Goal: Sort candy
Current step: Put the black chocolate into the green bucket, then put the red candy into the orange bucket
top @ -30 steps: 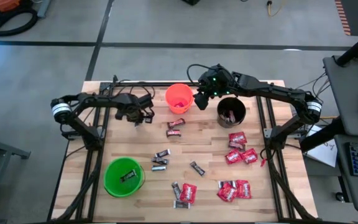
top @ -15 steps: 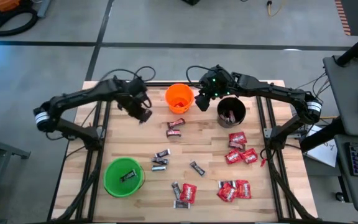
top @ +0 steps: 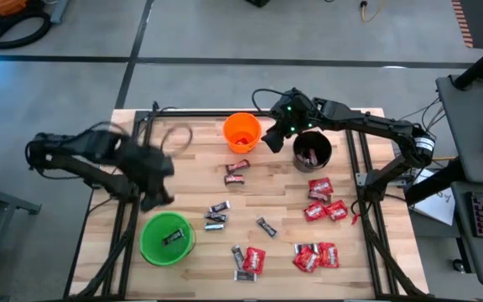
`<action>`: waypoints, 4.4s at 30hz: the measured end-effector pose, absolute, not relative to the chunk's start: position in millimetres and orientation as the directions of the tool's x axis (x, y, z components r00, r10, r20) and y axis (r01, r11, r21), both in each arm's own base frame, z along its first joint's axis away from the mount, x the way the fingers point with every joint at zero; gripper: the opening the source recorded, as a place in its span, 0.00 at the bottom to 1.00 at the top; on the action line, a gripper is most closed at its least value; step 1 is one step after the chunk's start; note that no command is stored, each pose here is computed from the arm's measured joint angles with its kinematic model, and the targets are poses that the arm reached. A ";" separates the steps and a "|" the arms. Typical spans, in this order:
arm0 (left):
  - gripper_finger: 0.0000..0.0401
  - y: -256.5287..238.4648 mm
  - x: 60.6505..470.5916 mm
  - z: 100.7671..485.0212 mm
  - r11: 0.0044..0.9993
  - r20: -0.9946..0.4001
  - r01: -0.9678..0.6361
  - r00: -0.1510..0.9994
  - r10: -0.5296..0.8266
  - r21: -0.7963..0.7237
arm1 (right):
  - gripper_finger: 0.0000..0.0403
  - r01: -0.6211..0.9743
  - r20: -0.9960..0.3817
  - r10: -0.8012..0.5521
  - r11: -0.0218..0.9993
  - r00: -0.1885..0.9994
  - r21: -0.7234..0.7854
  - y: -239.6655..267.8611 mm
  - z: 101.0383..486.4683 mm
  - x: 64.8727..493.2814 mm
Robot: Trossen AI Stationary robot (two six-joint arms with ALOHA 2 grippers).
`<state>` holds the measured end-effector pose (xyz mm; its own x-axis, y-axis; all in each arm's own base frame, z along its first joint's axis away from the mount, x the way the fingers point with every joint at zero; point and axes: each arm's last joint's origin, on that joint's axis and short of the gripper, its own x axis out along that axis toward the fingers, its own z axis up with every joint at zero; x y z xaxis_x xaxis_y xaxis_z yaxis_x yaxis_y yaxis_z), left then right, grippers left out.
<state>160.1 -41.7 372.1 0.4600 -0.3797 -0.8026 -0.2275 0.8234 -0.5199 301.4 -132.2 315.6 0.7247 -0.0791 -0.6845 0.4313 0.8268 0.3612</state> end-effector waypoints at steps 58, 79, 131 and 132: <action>0.35 -107.6 195.3 323.6 0.920 -0.905 0.275 0.245 -0.349 -0.280 | 0.56 0.703 -0.775 0.485 0.378 0.404 0.603 40.7 358.0 219.2; 0.28 5.4 196.4 381.4 0.990 -0.404 0.122 0.904 -0.141 -0.072 | 0.69 0.880 -0.976 0.218 0.459 0.020 0.121 64.6 262.9 231.6; 0.28 54.4 207.2 276.7 0.844 -0.596 -0.262 0.798 -0.084 -0.469 | 0.08 0.684 -0.907 0.216 0.600 0.361 0.415 51.0 256.0 274.4; 0.28 54.0 206.0 275.1 0.839 -0.612 -0.273 0.786 -0.087 -0.470 | 0.08 0.658 -0.892 0.215 0.612 0.397 0.439 46.7 264.1 278.9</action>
<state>206.0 54.0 275.1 0.7858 -0.0874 -0.6123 -0.2728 0.8395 -0.4700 278.9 46.7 264.1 0.3967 0.2147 -0.8925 0.6575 0.6119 0.4395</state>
